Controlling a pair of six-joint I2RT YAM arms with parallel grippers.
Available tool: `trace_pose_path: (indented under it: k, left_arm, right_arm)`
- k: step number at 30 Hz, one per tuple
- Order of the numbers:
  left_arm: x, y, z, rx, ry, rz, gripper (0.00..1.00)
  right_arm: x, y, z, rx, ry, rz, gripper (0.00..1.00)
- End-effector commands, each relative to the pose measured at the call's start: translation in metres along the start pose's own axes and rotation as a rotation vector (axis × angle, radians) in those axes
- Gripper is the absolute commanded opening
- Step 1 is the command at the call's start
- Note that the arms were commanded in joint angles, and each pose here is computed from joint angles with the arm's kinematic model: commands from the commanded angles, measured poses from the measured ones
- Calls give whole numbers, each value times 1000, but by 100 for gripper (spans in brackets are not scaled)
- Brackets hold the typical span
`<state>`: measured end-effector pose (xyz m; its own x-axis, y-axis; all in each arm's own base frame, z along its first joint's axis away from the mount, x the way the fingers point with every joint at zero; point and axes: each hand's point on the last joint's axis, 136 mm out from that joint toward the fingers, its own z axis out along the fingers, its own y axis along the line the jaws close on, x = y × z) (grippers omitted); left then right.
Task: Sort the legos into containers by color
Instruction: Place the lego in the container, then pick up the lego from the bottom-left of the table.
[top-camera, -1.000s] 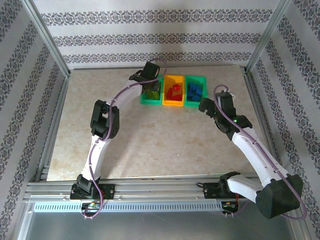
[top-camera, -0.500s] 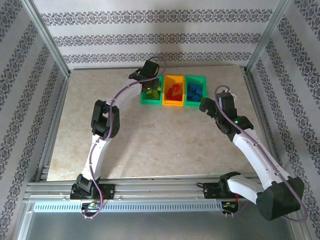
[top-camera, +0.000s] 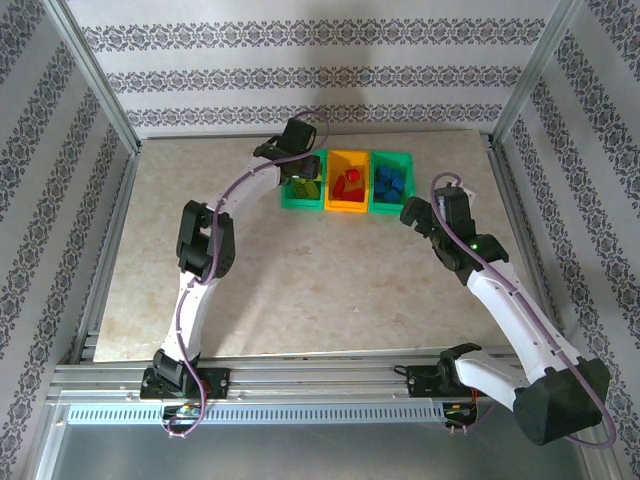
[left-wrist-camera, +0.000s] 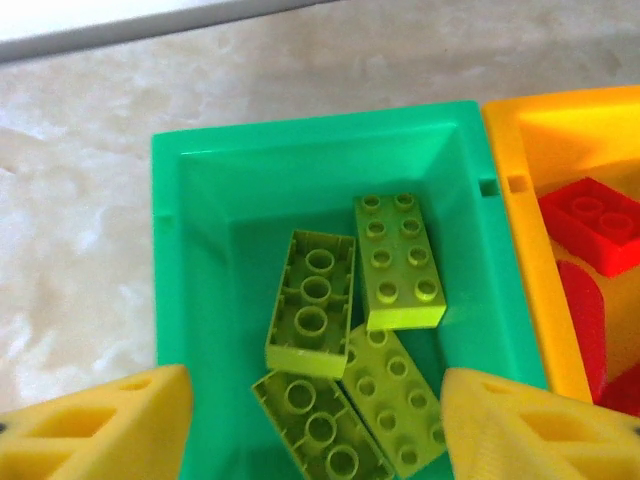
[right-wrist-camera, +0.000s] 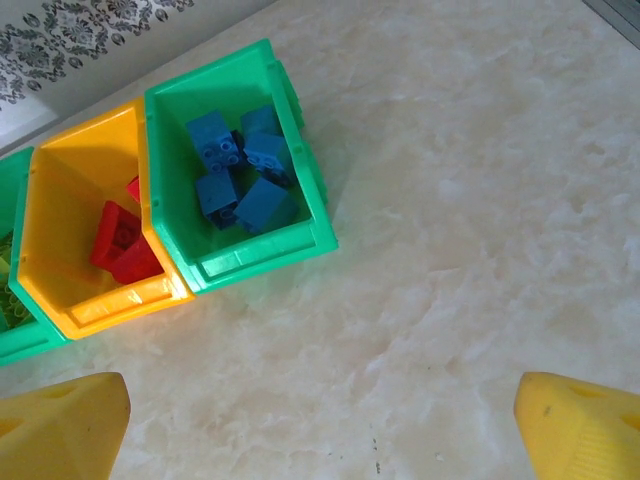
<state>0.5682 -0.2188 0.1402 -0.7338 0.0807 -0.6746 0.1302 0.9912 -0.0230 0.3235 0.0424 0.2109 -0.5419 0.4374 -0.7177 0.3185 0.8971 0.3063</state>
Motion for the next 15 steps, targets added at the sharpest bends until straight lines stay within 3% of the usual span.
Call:
trace_pose_path:
  k: [1, 6, 11, 15]
  left_arm:
    - [-35, 12, -63, 21, -119, -48, 76]
    - [-16, 31, -105, -7, -148, -75, 98]
    - [28, 66, -137, -80, -141, -132, 100]
    - [84, 97, -149, -98, -77, -220, 100]
  right_arm:
    - [4, -6, -2, 20, -10, -11, 98]
    - [5, -8, -2, 25, -15, -7, 98]
    - [7, -7, 0, 25, -6, -2, 99]
    - [10, -9, 2, 31, 0, 6, 98]
